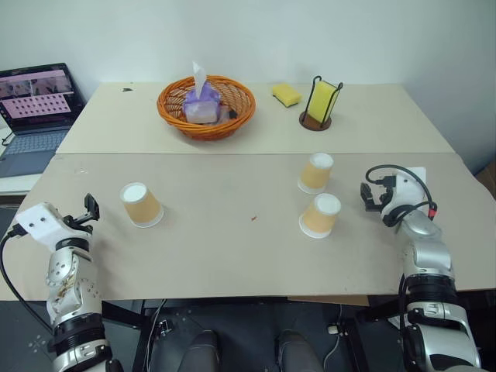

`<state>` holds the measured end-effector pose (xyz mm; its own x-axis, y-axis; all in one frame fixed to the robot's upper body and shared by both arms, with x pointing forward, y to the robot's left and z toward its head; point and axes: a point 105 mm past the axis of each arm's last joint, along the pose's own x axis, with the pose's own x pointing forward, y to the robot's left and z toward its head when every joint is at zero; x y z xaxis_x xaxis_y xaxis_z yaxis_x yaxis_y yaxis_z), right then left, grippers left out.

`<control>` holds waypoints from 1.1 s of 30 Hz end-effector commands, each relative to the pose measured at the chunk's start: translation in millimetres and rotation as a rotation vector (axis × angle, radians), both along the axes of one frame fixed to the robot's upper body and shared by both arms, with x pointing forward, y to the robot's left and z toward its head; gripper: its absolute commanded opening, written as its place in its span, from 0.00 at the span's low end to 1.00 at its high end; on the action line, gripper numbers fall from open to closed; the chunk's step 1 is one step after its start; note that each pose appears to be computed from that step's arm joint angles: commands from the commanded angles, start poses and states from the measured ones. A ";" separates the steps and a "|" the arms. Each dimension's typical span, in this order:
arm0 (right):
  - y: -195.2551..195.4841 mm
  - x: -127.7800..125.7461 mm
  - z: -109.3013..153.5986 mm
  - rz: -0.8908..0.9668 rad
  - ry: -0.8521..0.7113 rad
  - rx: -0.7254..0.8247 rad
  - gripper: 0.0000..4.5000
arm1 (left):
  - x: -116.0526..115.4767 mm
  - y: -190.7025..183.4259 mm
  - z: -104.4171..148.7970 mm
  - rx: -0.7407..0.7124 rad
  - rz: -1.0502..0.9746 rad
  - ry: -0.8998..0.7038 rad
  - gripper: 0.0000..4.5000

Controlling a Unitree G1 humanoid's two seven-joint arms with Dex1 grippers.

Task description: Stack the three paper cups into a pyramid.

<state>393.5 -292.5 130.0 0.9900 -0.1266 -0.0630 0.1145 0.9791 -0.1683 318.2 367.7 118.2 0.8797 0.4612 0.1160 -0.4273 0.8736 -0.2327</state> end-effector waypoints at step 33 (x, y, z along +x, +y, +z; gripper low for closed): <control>-27.9 -27.1 14.6 0.260 0.031 -0.052 1.00 | -34.6 -190.6 65.2 0.734 -1.429 0.074 0.99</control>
